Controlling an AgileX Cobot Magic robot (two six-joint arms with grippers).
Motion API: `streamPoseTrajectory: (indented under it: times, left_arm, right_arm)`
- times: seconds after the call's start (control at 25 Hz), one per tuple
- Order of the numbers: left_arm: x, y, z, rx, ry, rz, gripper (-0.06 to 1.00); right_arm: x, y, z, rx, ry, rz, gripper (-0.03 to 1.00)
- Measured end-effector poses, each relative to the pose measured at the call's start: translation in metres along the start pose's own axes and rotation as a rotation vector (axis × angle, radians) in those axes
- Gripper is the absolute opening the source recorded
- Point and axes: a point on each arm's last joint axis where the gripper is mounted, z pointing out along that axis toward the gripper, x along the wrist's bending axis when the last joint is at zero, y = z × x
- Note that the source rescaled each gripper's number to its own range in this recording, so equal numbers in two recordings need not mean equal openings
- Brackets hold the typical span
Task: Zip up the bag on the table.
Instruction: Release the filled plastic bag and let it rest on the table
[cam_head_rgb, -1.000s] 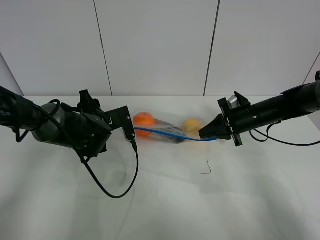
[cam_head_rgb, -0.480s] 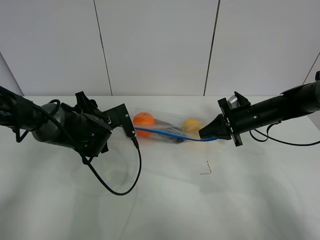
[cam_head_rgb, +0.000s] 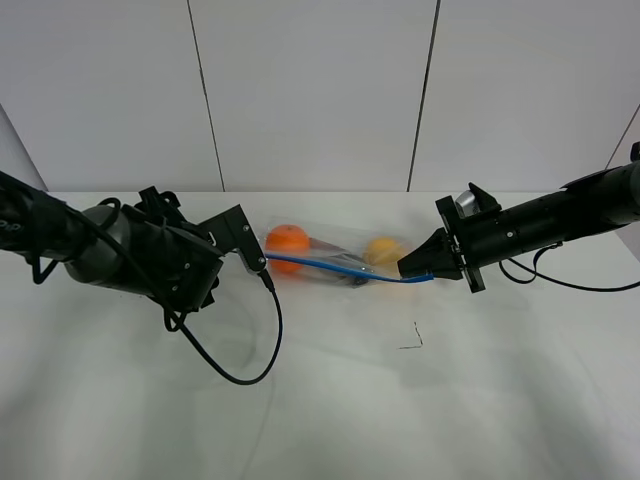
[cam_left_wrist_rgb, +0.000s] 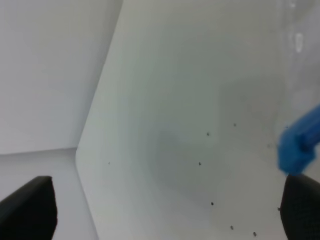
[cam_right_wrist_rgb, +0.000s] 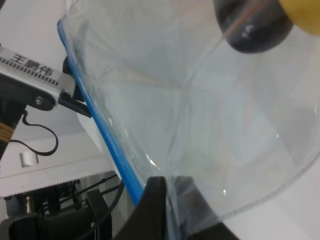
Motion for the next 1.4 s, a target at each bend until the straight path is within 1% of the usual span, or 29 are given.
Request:
streamPoseTrajectory:
  times: [0.12,0.2,0.36,0.48,0.6,0.64,0.68,0.8,0.84,1.04,1.16,1.32,1.36,1.4]
  left_arm:
    - [0.006,0.005,-0.001,0.01,-0.001,-0.024,1.0]
    - [0.014,0.009,-0.005,0.015,-0.008,-0.06,1.0]
    - [0.037,0.017,-0.018,0.022,-0.029,-0.139,1.0]
    - [0.061,0.017,-0.023,0.039,-0.048,-0.236,1.0]
    - [0.094,0.009,-0.029,0.059,-0.067,-0.347,1.0]
    - [0.104,0.004,-0.031,0.067,-0.072,-0.37,1.0]
    - [0.117,-0.003,-0.034,0.076,-0.076,-0.396,1.0]
    - [0.145,-0.025,-0.041,0.122,-0.107,-0.48,1.0]
    - [0.156,-0.037,-0.044,0.144,-0.115,-0.512,1.0]
    - [0.191,-0.091,-0.059,0.236,-0.158,-0.693,1.0]
    - [0.206,-0.122,-0.074,0.279,-0.185,-0.8,1.0]
    - [0.218,-0.153,-0.096,0.319,-0.216,-0.962,1.0]
    - [0.22,-0.158,-0.103,0.321,-0.219,-0.986,1.0]
    - [0.221,-0.161,-0.109,0.32,-0.216,-0.988,1.0]
  right_arm:
    - [0.0,0.0,0.0,0.0,0.0,-0.001,0.0]
    - [0.0,0.0,0.0,0.0,0.0,-0.003,0.0]
    - [0.0,0.0,0.0,0.0,0.0,-0.003,0.0]
    - [0.0,0.0,0.0,0.0,0.0,-0.004,0.0]
    - [0.0,0.0,0.0,0.0,0.0,-0.004,0.0]
    - [0.0,0.0,0.0,0.0,0.0,-0.005,0.0]
    - [0.0,0.0,0.0,0.0,0.0,-0.008,0.0]
    - [0.0,0.0,0.0,0.0,0.0,-0.012,0.0]
    - [0.0,0.0,0.0,0.0,0.0,-0.012,0.0]
    - [0.0,0.0,0.0,0.0,0.0,-0.019,0.0]
    - [0.0,0.0,0.0,0.0,0.0,-0.023,0.0]
    - [0.0,0.0,0.0,-0.001,0.001,-0.027,0.0]
    - [0.0,0.0,0.0,-0.001,0.001,-0.028,0.0]
    - [0.0,0.0,0.0,-0.001,0.001,-0.029,0.0]
